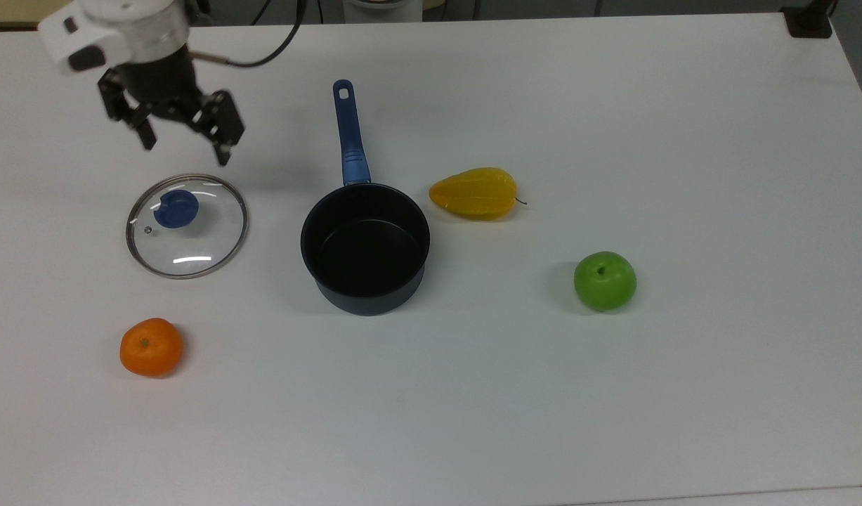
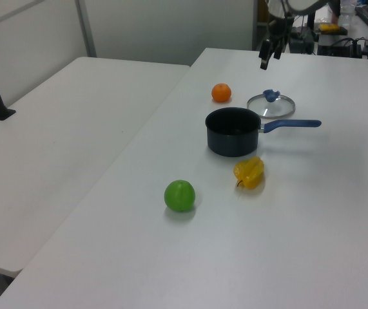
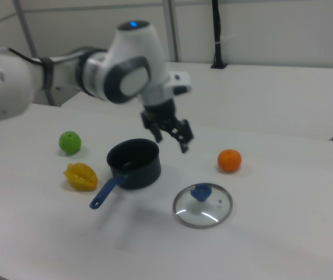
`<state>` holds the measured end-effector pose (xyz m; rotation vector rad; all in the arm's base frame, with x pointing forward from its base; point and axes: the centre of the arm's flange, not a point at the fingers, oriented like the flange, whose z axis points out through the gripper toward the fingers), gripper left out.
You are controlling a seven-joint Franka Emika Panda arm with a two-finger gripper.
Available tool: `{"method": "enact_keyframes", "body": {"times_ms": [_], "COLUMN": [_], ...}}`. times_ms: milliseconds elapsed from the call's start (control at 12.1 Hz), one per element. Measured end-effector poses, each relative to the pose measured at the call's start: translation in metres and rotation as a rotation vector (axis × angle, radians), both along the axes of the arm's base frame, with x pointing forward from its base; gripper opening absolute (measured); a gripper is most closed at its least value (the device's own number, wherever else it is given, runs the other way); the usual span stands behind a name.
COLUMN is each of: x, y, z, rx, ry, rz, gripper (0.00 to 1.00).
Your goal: Open lid
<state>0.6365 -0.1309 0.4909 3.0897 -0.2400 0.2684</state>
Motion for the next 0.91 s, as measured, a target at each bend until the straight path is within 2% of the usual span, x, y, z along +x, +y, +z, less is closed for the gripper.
{"method": "enact_keyframes", "body": {"times_ms": [412, 659, 906], "x": [-0.033, -0.04, -0.043], "y": [0.076, 0.099, 0.102], "z": [0.054, 0.067, 0.074], "rx": [0.029, 0.033, 0.033], "ry": [0.128, 0.132, 0.122], "rz": [0.042, 0.034, 0.028], "gripper": [1.0, 1.0, 1.0]}}
